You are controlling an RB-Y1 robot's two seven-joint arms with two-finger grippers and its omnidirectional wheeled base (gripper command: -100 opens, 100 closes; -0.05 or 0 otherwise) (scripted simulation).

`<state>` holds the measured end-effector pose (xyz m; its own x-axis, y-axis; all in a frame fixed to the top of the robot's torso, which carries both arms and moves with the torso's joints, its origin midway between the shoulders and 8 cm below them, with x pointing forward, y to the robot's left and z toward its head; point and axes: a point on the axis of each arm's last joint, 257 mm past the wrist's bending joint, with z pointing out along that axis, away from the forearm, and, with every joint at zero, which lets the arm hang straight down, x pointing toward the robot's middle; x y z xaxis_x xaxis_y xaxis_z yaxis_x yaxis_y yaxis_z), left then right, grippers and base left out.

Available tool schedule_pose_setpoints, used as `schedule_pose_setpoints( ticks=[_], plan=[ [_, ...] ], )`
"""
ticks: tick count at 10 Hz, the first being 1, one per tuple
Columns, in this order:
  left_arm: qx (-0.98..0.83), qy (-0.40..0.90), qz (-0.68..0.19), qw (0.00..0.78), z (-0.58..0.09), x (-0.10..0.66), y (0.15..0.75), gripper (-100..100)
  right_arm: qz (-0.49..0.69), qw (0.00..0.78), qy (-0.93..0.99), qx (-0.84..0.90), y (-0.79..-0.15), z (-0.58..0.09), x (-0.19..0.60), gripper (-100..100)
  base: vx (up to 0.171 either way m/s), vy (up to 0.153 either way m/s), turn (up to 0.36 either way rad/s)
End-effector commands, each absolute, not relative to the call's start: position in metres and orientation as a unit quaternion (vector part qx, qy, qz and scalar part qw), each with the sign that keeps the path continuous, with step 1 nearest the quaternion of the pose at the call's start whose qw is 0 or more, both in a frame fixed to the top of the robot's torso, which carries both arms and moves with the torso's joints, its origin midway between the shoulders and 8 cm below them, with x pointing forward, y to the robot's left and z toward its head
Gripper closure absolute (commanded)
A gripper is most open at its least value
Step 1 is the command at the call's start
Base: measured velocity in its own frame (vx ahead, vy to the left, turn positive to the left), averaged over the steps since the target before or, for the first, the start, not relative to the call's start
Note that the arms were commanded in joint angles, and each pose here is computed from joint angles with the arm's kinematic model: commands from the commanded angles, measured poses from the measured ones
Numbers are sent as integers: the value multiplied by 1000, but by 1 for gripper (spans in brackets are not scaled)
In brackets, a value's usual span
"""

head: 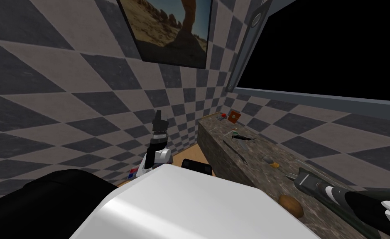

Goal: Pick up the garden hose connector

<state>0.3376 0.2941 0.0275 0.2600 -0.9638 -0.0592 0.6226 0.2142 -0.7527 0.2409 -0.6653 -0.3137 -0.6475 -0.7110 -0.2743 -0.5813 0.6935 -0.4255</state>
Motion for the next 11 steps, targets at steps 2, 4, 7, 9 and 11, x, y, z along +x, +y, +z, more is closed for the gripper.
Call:
schedule_pose_setpoints(
  ticks=[2, 4, 7, 9, 11],
  plan=[
    [-312, 273, -544, 730, 27, 338, 294, 0, -150, 215, 891, -369, -676, -311, 239, 100, 59, 72, -155],
    [-312, 273, -544, 730, 28, 338, 294, 0, -142, 202, 893, -376, -681, -312, 228, 100, 43, 54, -53],
    [-312, 273, -544, 730, 27, 338, 294, 0, -142, 197, 894, -377, -697, -311, 217, 100, 69, 73, -148],
    [-312, 273, -544, 730, 28, 338, 294, 0, -133, 184, 896, -382, -700, -312, 206, 100, 49, 56, -45],
    [-312, 273, -544, 730, 28, 338, 294, 0, -134, 185, 896, -381, -699, -312, 207, 0, 3, 5, 2]
  ],
)
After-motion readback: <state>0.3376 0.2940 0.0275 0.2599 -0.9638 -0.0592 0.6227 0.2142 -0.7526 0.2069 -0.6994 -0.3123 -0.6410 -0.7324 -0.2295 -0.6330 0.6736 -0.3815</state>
